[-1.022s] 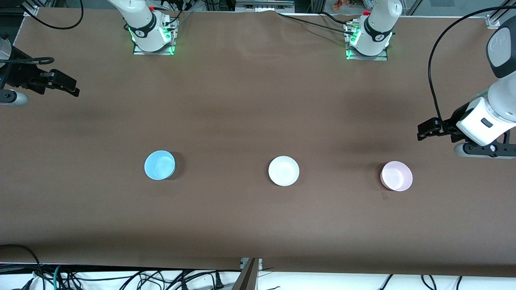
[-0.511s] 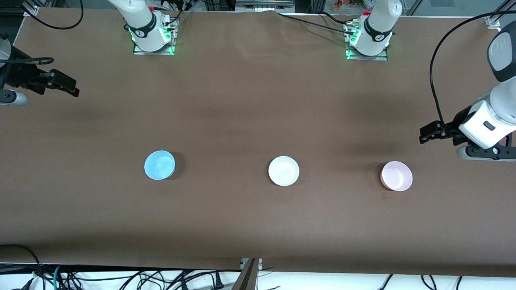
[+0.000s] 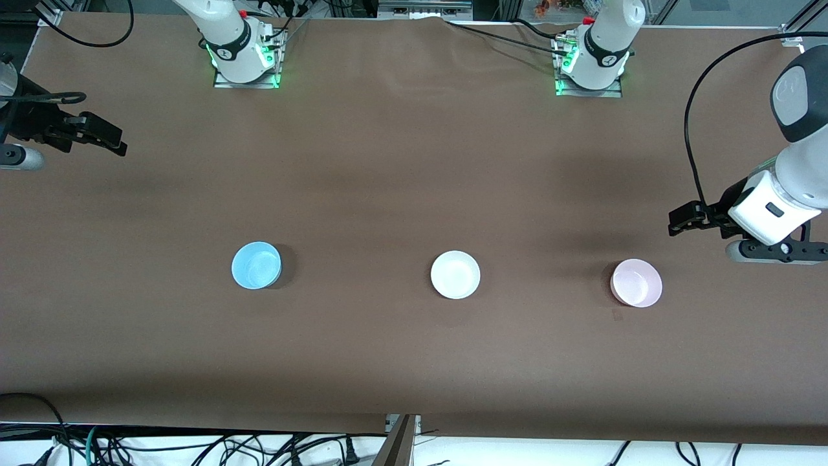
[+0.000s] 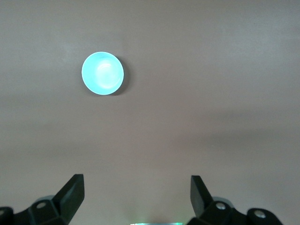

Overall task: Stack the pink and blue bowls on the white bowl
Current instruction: 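Move the left gripper down over the pink bowl's rim, then close the left gripper on the pink bowl's rim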

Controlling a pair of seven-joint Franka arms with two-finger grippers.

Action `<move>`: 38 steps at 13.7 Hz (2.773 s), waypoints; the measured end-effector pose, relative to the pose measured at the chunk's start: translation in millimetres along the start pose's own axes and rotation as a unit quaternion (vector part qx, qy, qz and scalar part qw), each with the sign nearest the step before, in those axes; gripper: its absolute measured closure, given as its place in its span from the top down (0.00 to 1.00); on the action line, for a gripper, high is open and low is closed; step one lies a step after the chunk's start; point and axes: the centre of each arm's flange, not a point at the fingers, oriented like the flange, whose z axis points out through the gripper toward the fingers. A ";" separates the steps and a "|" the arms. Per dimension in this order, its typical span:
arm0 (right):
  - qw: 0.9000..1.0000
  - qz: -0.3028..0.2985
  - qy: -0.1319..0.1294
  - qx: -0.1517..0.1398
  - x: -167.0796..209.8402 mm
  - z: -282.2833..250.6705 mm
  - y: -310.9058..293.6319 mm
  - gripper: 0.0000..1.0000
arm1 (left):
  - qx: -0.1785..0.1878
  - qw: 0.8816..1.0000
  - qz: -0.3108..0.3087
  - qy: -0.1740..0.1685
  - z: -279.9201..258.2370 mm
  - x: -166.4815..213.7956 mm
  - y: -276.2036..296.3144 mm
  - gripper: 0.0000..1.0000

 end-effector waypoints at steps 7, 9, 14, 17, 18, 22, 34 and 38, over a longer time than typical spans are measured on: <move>1.000 0.000 0.004 0.000 0.9 -0.8 0.0 1.00 | -0.004 1.000 0.001 0.010 92.1 21.4 0.5 1.00; 1.000 0.000 0.005 0.000 1.1 -0.9 0.0 1.00 | -0.005 1.000 0.004 0.013 113.3 25.3 5.1 1.00; 1.000 0.000 0.006 0.000 1.3 -1.1 -0.1 1.00 | -0.007 0.999 0.010 0.034 160.5 23.0 14.0 1.00; 1.000 0.000 0.008 0.001 1.6 -1.4 -0.1 1.00 | -0.007 0.999 0.011 0.030 196.5 16.6 15.1 1.00; 1.000 0.000 0.008 0.001 1.7 -1.5 -0.1 1.00 | -0.008 1.000 0.011 0.026 203.4 16.2 15.0 1.00; 1.000 0.000 0.009 0.001 1.8 -1.5 -0.1 1.00 | 0.003 0.999 0.021 0.027 220.9 17.7 14.3 1.00; 1.000 0.001 0.013 0.003 2.7 -2.4 0.3 1.00 | 0.000 0.998 0.022 0.052 286.0 14.3 10.2 1.00; 1.000 0.002 0.013 0.003 2.8 -2.4 0.3 1.00 | 0.000 0.998 0.022 0.054 291.3 13.8 10.0 1.00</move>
